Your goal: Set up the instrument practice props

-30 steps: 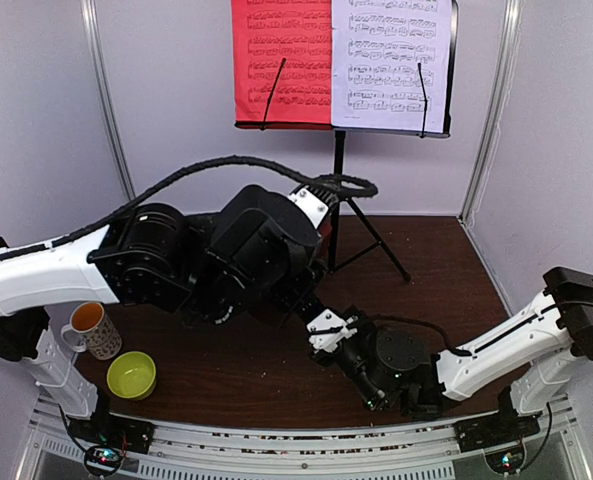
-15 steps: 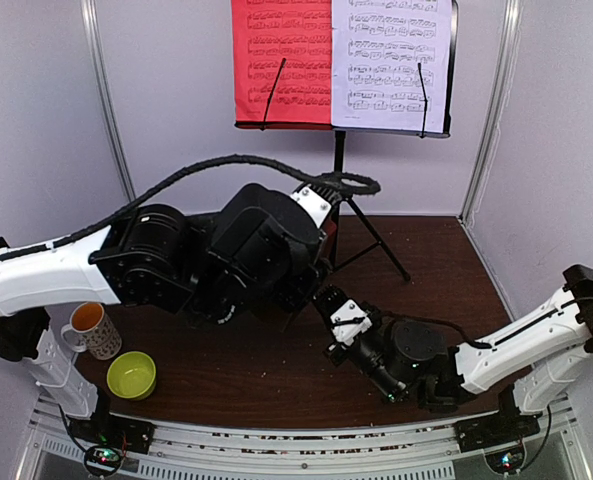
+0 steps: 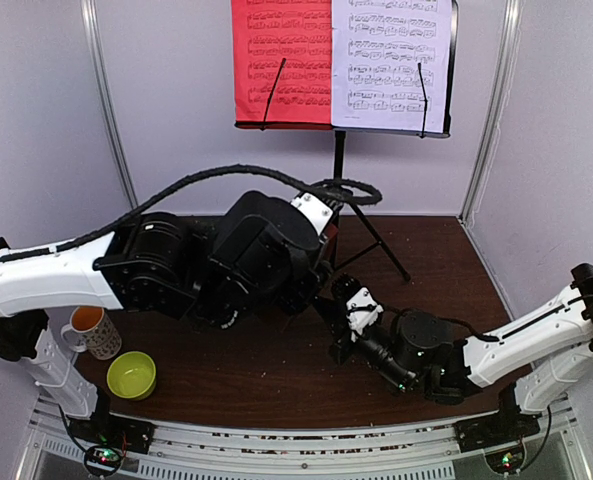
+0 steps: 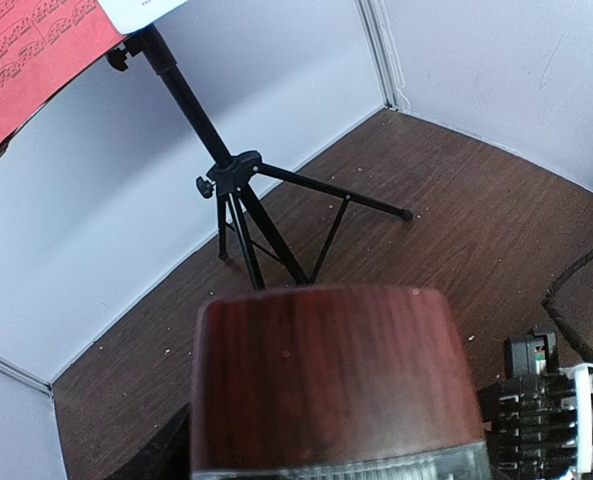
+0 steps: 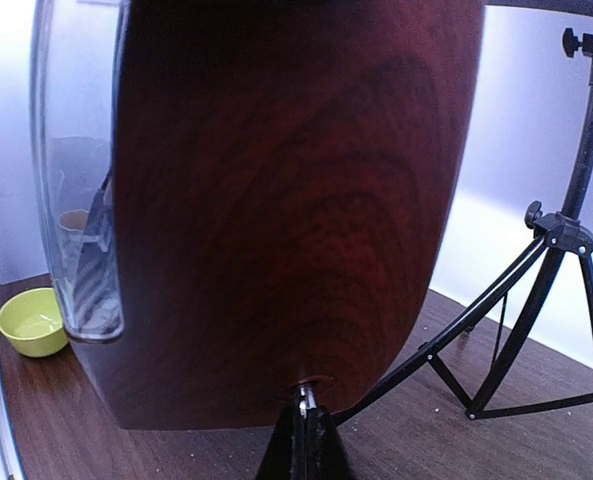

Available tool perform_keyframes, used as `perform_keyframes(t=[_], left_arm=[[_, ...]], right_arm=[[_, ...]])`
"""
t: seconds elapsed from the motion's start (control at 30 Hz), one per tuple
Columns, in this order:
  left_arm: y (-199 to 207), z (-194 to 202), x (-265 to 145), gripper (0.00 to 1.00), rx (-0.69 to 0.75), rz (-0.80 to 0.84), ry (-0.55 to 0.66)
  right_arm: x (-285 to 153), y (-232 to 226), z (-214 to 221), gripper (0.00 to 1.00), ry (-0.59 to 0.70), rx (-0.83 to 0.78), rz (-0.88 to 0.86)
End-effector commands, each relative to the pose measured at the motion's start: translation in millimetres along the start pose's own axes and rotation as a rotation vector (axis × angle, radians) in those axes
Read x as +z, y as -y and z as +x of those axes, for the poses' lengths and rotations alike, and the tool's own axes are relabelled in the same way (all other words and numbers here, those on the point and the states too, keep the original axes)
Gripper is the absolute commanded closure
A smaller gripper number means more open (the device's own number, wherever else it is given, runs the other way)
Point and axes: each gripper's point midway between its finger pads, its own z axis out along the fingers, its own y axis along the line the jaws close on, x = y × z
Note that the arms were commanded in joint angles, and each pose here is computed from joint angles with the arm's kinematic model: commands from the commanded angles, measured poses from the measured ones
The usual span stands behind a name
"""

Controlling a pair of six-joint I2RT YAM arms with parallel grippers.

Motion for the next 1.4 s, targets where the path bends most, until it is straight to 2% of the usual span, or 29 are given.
perform_keyframes(t=[0.0,0.63,0.8,0.97,1.13,1.23,1.37], left_arm=[[-14.4,-29.0,-16.0,0.87,-0.092,0.003,0.103],[-8.1,-23.1,-8.8,0.87,-0.093,0.002,0.122],[-6.6,-19.0,-2.6,0.87,-0.109,0.006,0.129],[-8.3,-12.9,8.4,0.87,-0.184,0.034,0.171],[-16.9,-8.5,22.4,0.87,-0.26,0.035,0.216],[-14.1,-7.8,29.4,0.86,-0.246,0.027,0.231],[-4.0,4.1,44.9,0.86,-0.245,0.029,0.225]], right_arm=[[-2.3,9.8,-22.4,1.0,0.069,0.147,-0.016],[-4.3,28.0,-16.7,1.0,0.077,0.283,-0.022],[-5.9,28.1,-11.8,1.0,0.057,0.238,-0.026],[-15.9,29.4,0.2,0.99,0.015,0.207,-0.043],[-28.7,17.4,4.6,0.75,-0.027,0.187,-0.135],[-38.4,14.2,12.9,0.59,-0.049,0.161,-0.152],[-52.2,19.7,31.3,0.46,-0.1,0.165,-0.143]])
